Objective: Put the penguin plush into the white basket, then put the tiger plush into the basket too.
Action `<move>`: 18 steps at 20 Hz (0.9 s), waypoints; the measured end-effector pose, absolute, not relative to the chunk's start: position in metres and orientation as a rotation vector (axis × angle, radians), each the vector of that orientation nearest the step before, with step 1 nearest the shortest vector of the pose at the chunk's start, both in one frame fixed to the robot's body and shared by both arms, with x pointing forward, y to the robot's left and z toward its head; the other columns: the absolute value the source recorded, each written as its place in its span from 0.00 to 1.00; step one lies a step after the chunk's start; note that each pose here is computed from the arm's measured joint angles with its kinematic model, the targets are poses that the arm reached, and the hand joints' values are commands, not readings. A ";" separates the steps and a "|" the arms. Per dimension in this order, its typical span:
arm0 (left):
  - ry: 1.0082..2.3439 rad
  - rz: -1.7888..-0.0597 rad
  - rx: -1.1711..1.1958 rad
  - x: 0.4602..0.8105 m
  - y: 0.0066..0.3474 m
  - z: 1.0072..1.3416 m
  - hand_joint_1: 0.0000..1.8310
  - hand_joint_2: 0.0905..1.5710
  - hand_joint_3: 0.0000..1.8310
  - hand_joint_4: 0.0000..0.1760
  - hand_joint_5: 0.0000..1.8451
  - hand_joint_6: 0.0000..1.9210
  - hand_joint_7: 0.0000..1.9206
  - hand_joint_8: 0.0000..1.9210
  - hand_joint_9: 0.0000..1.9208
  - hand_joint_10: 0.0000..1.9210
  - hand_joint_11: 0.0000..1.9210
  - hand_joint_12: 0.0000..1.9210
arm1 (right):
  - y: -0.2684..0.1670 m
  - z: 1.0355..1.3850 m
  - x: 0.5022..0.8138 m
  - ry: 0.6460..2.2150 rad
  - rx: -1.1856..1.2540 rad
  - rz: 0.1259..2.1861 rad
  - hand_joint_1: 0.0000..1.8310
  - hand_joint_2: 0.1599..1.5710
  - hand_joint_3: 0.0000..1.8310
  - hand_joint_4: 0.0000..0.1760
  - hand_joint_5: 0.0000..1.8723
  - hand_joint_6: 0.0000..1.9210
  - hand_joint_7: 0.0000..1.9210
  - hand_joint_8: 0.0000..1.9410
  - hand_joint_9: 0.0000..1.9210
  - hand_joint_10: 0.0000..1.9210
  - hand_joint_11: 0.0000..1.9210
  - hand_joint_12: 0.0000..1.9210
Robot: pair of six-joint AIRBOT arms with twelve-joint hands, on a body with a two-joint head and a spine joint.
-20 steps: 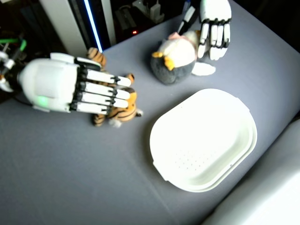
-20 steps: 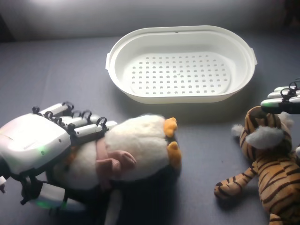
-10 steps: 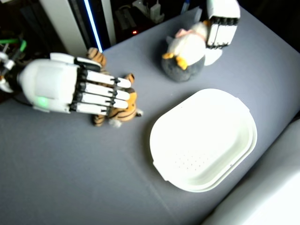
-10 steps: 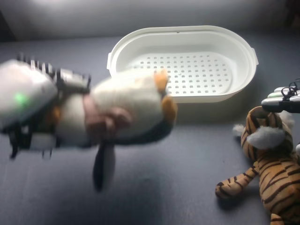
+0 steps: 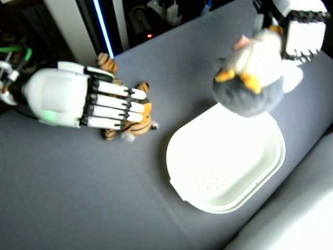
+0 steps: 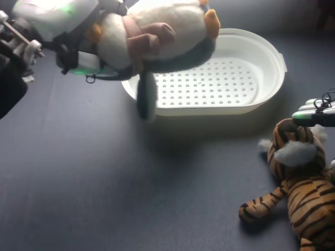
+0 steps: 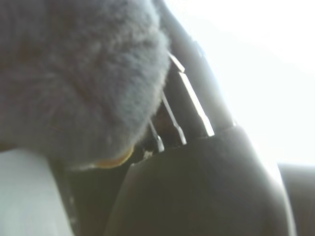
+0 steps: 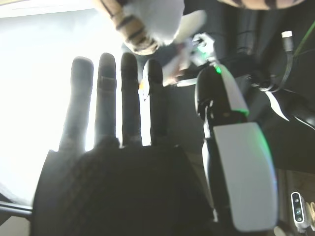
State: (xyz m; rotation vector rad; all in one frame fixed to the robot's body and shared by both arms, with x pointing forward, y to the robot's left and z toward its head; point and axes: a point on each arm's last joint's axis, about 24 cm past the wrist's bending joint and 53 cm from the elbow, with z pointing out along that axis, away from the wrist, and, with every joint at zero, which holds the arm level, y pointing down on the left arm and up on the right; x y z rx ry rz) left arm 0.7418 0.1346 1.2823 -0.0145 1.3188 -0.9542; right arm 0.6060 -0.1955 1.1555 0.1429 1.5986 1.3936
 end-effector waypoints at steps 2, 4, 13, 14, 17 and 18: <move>1.405 -0.938 -0.022 0.753 0.123 1.261 0.56 0.56 0.00 0.00 0.38 0.01 0.41 0.03 0.41 0.13 0.25 0.64 | -0.196 1.155 0.607 1.600 0.145 1.389 0.30 0.81 0.00 0.08 0.26 0.00 0.24 0.00 0.21 0.00 0.07 0.37; 1.434 -0.918 -0.012 0.754 0.123 1.254 0.51 0.54 0.00 0.66 0.21 0.00 0.23 0.00 0.30 0.02 0.19 0.50 | -0.192 1.159 0.606 1.593 0.126 1.400 0.34 0.80 0.00 0.09 0.26 0.00 0.23 0.00 0.21 0.00 0.08 0.31; 1.387 -0.954 0.040 0.700 0.136 1.247 0.49 0.51 0.00 1.00 0.08 0.00 0.11 0.00 0.18 0.00 0.10 0.52 | -0.172 1.185 0.584 1.572 -0.044 1.447 0.60 0.72 0.00 0.43 0.29 0.00 0.26 0.00 0.24 0.00 0.19 0.15; 1.368 -0.961 0.065 0.688 0.136 1.250 0.48 0.51 0.00 1.00 0.08 0.00 0.12 0.00 0.16 0.00 0.07 0.53 | -0.163 1.183 0.574 1.593 -0.086 1.465 0.63 0.69 0.00 0.43 0.29 0.00 0.24 0.00 0.23 0.00 0.19 0.09; 1.318 -0.996 0.097 0.658 0.146 1.259 0.48 0.53 0.00 1.00 0.06 0.00 0.09 0.00 0.13 0.00 0.00 0.56 | -0.143 1.170 0.553 1.675 -0.196 1.491 0.61 0.75 0.01 0.52 0.29 0.00 0.20 0.00 0.21 0.00 0.21 0.06; 1.318 -1.029 0.090 0.651 0.149 1.257 0.53 0.54 0.00 1.00 0.04 0.00 0.07 0.00 0.09 0.00 0.00 0.49 | -0.142 1.166 0.554 1.709 -0.196 1.487 0.70 0.70 0.00 0.49 0.29 0.00 0.22 0.01 0.23 0.01 0.25 0.08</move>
